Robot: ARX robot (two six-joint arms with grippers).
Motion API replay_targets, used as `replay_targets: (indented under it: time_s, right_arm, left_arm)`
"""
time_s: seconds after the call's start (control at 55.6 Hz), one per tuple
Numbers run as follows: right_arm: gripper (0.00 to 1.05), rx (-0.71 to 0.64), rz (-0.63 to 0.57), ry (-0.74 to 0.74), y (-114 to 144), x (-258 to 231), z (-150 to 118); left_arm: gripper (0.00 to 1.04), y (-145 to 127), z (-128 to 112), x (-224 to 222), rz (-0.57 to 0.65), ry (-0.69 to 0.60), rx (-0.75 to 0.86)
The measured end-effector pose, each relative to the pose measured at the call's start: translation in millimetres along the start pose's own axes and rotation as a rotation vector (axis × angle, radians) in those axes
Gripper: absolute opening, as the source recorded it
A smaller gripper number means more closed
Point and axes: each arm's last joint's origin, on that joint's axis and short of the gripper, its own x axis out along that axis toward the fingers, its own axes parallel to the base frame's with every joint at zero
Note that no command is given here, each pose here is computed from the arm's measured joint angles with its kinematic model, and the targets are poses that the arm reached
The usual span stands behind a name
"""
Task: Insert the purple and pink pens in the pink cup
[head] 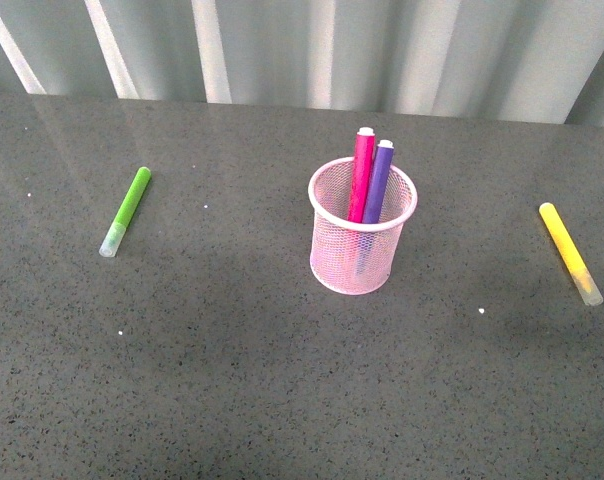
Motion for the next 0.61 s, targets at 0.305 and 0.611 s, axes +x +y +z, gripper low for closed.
replay_targets:
  time_s: [0.305, 0.611]
  right_arm:
    - [0.98, 0.000, 0.000, 0.000, 0.0, 0.0, 0.0]
    - [0.98, 0.000, 0.000, 0.000, 0.0, 0.0, 0.0]
  left_arm:
    - [0.98, 0.0, 0.0, 0.0, 0.000, 0.000, 0.000]
    - [0.98, 0.0, 0.0, 0.0, 0.000, 0.000, 0.000]
